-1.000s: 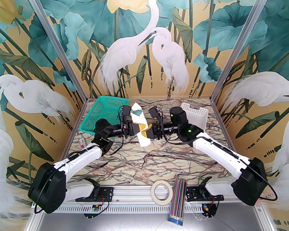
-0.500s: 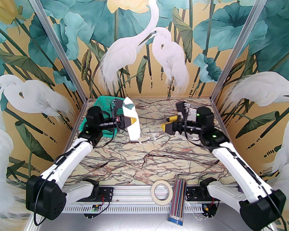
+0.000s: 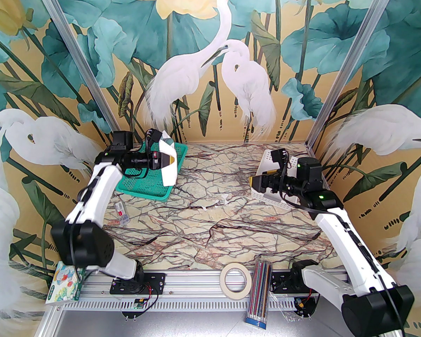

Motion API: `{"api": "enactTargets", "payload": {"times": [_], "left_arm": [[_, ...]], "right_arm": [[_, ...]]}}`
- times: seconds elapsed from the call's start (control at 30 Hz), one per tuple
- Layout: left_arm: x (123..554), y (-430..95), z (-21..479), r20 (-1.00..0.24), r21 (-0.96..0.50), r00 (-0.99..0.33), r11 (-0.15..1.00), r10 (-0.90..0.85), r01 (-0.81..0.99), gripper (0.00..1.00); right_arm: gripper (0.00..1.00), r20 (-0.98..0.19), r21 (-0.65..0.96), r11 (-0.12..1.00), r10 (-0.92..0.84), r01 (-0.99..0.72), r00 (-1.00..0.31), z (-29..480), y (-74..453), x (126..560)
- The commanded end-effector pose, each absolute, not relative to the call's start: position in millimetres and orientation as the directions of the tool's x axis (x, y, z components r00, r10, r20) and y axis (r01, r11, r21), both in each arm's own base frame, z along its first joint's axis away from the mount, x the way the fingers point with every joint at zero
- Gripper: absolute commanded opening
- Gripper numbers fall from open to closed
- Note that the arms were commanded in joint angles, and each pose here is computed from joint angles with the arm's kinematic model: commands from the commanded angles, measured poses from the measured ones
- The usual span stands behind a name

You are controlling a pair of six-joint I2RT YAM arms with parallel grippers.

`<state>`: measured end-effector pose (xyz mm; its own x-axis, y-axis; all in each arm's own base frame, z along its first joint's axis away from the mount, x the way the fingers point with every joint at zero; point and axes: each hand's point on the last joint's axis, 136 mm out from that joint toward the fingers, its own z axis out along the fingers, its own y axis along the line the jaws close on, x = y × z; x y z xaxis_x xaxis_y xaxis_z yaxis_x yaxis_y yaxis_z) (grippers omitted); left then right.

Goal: Place the utensils on the paper napkin and roll it up

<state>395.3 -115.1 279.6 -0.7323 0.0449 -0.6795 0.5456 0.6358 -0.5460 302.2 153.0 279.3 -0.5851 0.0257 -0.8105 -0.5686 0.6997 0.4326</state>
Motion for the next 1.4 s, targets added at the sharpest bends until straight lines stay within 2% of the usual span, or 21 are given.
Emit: {"api": "enactTargets", "payload": {"times": [0.0,0.2,0.5,0.77,0.93,1.37], "left_arm": [[404,-79,250,-0.608,-0.498,-0.789,0.734,0.086,0.463,0.0],[424,-37,194,-0.494,-0.439,-0.865,0.834,0.087,0.334,0.0],[434,-16,123,-0.319,-0.385,-0.941,0.893,0.11,0.235,0.0],[454,-32,115,-0.281,-0.355,-0.942,0.892,0.185,0.281,0.0],[468,-44,106,-0.261,-0.408,-0.946,0.866,0.195,0.291,0.0],[462,-68,59,-0.156,-0.473,-0.959,0.835,0.236,0.282,0.0]], "right_arm": [[0.94,-0.801,0.418,0.715,-0.002,-0.561,-0.599,268,148,304],[0.94,-0.786,0.436,0.697,-0.012,-0.569,-0.618,254,150,307],[0.95,-0.772,0.472,0.652,-0.018,-0.593,-0.635,240,158,310],[0.95,-0.771,0.483,0.627,-0.027,-0.611,-0.636,239,161,307],[0.95,-0.777,0.479,0.625,-0.025,-0.617,-0.629,242,160,305],[0.95,-0.779,0.479,0.623,-0.021,-0.618,-0.626,243,160,303]]}}
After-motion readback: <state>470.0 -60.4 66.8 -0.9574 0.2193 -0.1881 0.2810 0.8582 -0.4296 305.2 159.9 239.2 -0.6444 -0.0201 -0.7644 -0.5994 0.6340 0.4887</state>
